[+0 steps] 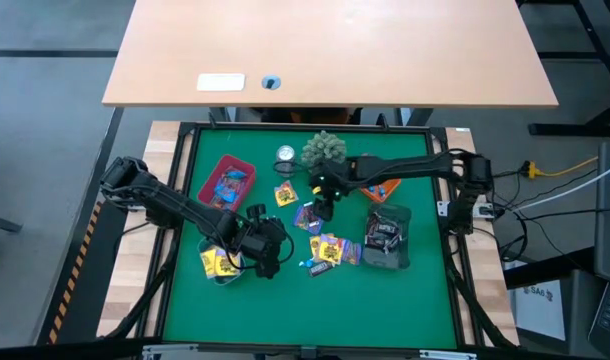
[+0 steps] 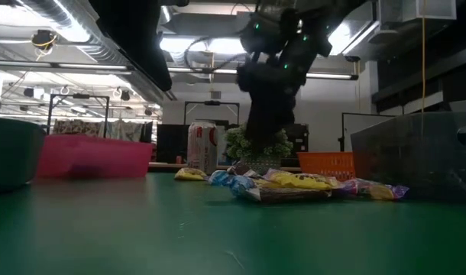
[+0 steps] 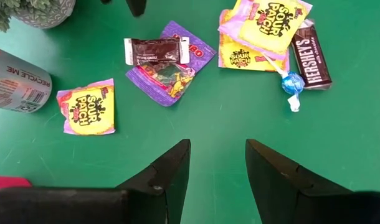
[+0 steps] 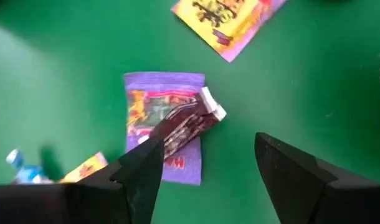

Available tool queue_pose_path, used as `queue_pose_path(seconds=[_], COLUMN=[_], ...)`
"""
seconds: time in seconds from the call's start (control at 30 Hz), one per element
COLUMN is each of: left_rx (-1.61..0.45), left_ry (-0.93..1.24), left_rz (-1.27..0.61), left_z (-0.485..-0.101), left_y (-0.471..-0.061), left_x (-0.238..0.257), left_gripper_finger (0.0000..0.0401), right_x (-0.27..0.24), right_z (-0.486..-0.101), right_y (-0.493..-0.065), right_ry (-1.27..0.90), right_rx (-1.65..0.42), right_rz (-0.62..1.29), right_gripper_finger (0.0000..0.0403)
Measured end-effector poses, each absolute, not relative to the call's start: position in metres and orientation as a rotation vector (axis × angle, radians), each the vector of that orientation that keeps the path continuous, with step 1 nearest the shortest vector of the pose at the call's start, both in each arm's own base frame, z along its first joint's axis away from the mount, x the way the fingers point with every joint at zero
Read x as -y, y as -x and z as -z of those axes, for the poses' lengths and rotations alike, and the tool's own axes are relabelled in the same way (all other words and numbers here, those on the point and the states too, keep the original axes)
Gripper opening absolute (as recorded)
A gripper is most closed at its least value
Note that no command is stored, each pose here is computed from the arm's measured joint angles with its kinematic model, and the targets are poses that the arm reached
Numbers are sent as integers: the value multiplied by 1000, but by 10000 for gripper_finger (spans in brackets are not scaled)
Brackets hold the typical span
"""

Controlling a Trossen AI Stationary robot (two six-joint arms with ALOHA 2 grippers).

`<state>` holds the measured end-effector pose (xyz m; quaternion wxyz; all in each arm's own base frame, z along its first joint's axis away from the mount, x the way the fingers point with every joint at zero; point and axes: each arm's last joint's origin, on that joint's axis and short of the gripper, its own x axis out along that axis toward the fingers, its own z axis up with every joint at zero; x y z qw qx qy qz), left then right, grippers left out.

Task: Sort candy
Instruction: Put the brown chocolate candy into the black bin

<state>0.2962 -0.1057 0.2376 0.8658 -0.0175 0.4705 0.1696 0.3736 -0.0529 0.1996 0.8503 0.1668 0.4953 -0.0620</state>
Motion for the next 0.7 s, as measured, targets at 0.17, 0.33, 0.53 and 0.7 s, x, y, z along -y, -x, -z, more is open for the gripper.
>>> queue_pose_path(seconds=[0.17,0.33,0.53,0.7], left_rx=[-985,-986,-985,-986], left_ry=[39,38,39,39], left_rz=[-356,-356,-356,-356], left_z=[-238,-238,-238,-237], left_y=[-296,-296,-296,-296], left_x=[106,106,106,106], left_gripper_finger=[144,144,144,144], right_x=[54,54,53,47], right_z=[-177,-165,-153,-152], right_y=[-380,-386,-391,-394], right_ry=[-394,-413,-483,-511], right_rx=[-1088,-1090,-1097,-1083], right_rz=[162,152,130,82], right_gripper_finger=[250,250,250,250])
